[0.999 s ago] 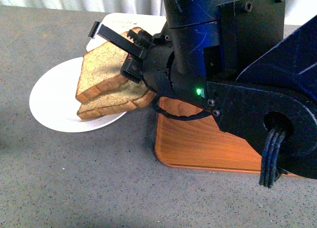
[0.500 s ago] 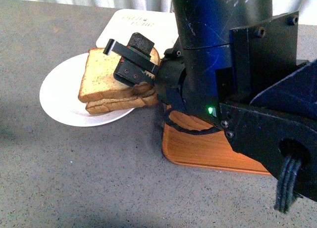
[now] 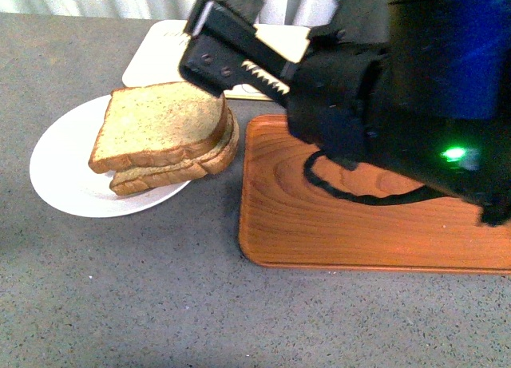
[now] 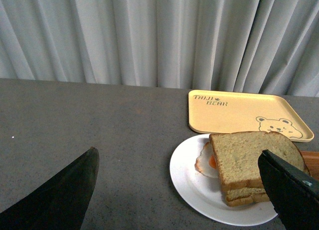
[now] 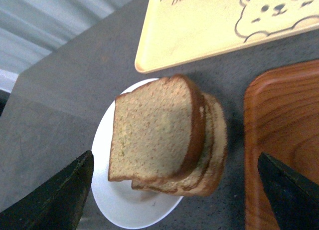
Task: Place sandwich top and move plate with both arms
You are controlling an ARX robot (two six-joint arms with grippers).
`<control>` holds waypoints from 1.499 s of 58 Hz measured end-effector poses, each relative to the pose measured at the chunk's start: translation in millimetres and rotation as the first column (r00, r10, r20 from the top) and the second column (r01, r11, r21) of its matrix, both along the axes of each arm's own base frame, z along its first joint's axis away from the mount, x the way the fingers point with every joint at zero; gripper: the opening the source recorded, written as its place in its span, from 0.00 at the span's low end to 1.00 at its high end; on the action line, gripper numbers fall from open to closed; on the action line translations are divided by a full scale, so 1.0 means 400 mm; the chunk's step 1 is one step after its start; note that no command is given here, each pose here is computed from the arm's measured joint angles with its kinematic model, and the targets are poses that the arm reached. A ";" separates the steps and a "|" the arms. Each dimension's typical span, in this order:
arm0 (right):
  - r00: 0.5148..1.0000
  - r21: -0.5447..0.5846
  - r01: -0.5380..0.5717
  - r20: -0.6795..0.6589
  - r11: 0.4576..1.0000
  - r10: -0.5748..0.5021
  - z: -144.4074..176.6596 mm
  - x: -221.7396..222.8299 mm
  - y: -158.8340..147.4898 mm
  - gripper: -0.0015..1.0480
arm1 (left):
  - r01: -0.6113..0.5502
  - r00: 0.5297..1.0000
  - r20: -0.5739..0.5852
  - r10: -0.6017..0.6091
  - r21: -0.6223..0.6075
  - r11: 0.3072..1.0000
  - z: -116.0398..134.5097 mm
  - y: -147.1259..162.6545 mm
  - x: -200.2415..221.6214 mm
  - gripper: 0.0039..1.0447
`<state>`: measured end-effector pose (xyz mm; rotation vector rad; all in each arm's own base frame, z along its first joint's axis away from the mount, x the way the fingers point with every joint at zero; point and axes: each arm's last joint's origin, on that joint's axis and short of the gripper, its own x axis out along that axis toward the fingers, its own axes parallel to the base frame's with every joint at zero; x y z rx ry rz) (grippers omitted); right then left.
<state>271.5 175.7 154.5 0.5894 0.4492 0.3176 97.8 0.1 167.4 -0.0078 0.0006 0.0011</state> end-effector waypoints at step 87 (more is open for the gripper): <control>0.850 -0.450 0.415 0.501 0.791 -0.161 0.042 -0.349 -0.438 0.02 | 0.000 1.000 0.000 0.000 0.000 1.000 0.000 0.000 0.000 0.92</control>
